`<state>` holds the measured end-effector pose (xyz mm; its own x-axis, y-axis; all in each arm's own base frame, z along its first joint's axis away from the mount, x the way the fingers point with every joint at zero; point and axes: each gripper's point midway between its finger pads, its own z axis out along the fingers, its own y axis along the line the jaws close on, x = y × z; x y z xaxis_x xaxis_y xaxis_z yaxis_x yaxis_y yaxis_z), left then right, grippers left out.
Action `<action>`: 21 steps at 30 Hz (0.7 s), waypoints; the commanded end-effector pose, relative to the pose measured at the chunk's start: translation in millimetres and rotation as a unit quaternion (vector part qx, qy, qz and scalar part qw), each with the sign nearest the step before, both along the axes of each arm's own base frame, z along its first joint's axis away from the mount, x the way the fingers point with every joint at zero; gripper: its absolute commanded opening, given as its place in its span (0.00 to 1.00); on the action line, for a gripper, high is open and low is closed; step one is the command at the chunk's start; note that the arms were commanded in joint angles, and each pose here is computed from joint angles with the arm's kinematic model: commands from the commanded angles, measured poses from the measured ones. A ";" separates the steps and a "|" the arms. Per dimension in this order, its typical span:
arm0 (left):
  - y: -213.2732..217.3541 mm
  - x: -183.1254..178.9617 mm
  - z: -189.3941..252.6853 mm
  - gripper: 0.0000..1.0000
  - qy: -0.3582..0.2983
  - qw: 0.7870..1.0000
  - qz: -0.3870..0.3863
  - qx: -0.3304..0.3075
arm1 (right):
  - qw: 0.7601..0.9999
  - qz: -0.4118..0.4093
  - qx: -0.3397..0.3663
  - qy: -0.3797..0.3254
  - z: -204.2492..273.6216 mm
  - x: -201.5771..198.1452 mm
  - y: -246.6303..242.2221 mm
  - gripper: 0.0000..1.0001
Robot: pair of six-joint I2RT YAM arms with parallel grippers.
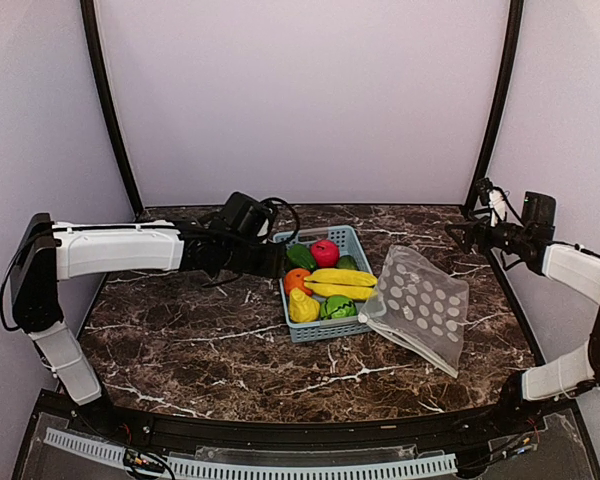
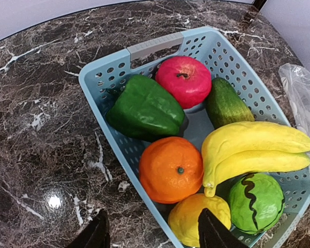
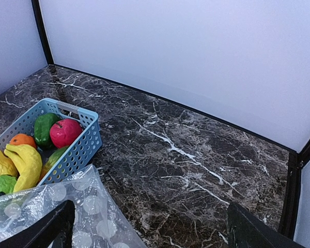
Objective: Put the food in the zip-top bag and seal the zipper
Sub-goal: Move the bin to the center of the board.
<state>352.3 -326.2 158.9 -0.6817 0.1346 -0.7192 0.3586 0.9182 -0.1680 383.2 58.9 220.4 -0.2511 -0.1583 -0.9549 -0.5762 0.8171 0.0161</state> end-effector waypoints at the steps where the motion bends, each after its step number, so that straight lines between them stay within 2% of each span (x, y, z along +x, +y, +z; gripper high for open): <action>1: 5.6 1.7 -11.9 0.54 0.026 0.998 0.054 0.014 | 0.999 0.030 -0.003 -0.015 -0.5 -3.2 5.6 0.98; 5: 5.5 3.3 -26.9 0.50 0.048 0.996 0.071 0.031 | 0.999 0.036 -0.001 -0.017 1.6 -4.6 7.3 0.98; 11: 3.6 3.1 -49.0 0.49 0.073 0.993 0.077 0.047 | 0.999 0.036 0.003 -0.021 5.8 -5.4 7.9 0.99; 21: 4.3 10.8 -58.8 0.31 0.071 0.991 0.084 0.071 | 0.999 0.042 0.004 -0.015 2.3 -5.7 9.3 0.99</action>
